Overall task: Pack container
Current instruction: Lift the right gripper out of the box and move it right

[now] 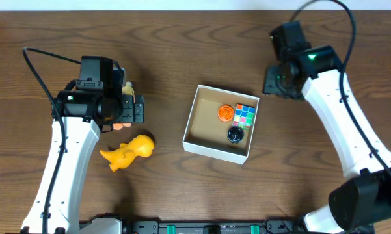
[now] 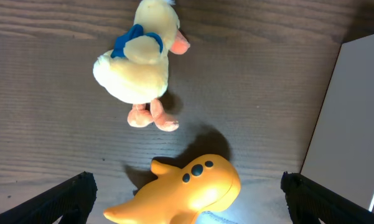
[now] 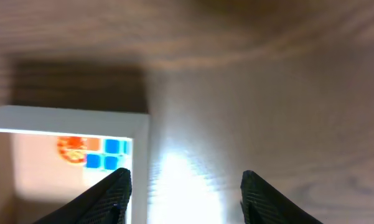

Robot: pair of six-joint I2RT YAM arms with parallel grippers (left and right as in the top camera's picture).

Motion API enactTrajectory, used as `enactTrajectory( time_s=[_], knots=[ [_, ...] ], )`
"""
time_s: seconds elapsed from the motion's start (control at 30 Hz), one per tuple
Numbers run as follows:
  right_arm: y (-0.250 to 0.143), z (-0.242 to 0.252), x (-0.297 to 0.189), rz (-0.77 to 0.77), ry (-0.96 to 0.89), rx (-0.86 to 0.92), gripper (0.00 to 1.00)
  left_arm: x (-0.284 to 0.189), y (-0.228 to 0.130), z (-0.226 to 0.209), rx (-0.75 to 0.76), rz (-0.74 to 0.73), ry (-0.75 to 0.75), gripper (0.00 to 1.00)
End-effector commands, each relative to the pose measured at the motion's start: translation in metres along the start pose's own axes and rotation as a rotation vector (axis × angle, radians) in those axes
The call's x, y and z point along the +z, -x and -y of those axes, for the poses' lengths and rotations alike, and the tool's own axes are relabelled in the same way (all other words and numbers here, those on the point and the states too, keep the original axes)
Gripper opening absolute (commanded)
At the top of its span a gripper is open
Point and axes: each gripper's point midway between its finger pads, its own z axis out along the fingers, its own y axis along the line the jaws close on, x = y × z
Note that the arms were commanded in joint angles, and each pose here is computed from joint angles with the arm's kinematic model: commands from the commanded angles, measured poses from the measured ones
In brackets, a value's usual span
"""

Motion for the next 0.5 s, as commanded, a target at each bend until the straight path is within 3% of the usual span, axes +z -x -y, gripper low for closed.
enactTrajectory(
  time_s=[0.0,0.27,0.47],
  knots=[
    [-0.029,-0.003,0.03,-0.124,0.033,0.053,0.6,-0.006,0.006,-0.003,-0.016,0.025,0.01,0.98],
    [-0.066,-0.019,0.083,-0.207,0.108,0.019,0.61,-0.006,0.006,-0.003,-0.016,0.025,0.01,0.98],
    [-0.056,-0.034,0.097,-0.154,0.184,-0.054,0.62,-0.006,0.006,-0.003,-0.016,0.025,0.01,0.98]
  ],
)
